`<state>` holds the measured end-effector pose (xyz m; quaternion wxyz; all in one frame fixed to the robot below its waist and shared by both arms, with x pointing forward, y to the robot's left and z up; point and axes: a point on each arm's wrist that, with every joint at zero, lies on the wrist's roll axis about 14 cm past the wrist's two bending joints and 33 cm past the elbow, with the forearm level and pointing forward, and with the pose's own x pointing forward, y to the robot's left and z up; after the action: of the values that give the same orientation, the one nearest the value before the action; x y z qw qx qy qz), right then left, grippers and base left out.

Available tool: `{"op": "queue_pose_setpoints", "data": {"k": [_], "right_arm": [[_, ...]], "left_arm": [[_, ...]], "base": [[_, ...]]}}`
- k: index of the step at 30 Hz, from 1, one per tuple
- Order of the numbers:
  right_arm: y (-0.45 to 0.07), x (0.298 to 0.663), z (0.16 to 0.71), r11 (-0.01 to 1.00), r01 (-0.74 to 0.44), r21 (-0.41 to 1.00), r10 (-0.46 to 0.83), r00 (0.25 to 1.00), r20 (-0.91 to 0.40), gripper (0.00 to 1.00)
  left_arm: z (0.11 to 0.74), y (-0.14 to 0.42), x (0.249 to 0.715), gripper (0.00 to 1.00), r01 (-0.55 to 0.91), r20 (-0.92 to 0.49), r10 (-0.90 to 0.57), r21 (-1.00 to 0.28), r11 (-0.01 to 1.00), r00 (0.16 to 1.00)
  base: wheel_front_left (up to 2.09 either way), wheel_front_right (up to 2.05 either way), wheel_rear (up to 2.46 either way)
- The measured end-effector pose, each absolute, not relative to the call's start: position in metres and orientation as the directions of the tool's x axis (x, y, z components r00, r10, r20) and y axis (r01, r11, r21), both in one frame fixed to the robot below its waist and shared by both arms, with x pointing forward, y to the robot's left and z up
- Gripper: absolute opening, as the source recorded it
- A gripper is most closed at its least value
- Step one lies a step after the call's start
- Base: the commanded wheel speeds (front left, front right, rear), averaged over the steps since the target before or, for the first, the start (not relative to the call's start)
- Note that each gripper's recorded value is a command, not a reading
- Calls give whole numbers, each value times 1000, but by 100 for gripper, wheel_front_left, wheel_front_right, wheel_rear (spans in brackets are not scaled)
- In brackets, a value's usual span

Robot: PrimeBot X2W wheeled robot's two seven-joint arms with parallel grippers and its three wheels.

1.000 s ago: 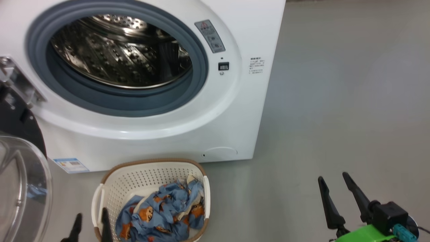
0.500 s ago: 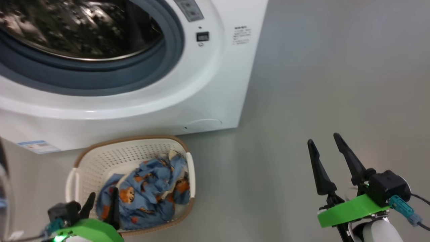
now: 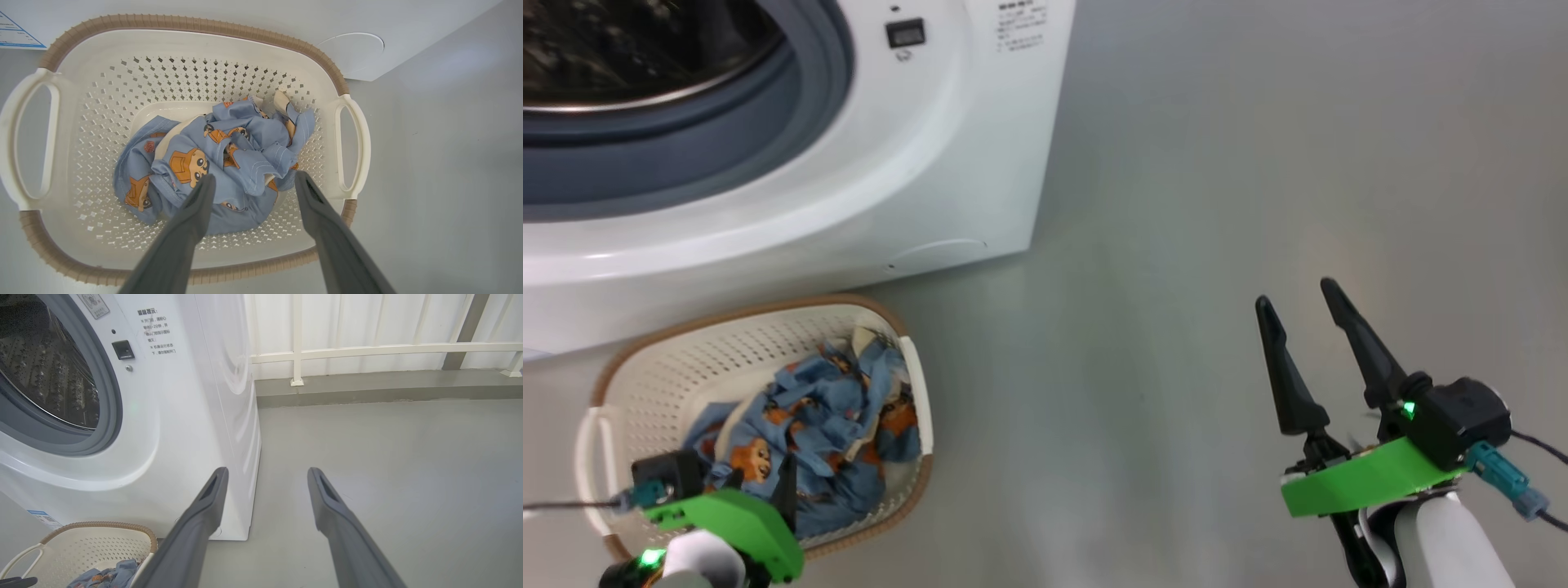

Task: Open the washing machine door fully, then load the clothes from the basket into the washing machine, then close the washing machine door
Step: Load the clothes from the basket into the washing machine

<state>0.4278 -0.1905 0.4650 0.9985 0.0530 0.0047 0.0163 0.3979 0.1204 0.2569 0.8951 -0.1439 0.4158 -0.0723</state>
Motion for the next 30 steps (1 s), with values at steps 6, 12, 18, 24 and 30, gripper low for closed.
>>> {"op": "queue_pose_setpoints", "data": {"k": [6,12,18,24,30], "right_arm": [[-199,438,456,995,-10,99,12,1000,-23,100],[-203,448,442,996,-2,89,6,999,-45,100],[-204,459,427,997,-4,79,9,998,-67,100],[-202,466,405,997,-10,73,18,994,-108,100],[-201,472,388,997,-15,69,24,990,-137,100]], "left_arm": [[234,105,411,100,-5,-765,-284,-351,936,578],[206,105,411,100,-45,-824,-291,-355,934,486],[179,116,417,100,-75,-868,-273,-332,940,414],[159,109,428,100,-118,-882,-295,-359,926,367],[140,104,428,100,-152,-895,-318,-378,913,312]], "base": [[0,0,0],[0,0,0],[0,0,0],[0,0,0],[0,0,0]]}}
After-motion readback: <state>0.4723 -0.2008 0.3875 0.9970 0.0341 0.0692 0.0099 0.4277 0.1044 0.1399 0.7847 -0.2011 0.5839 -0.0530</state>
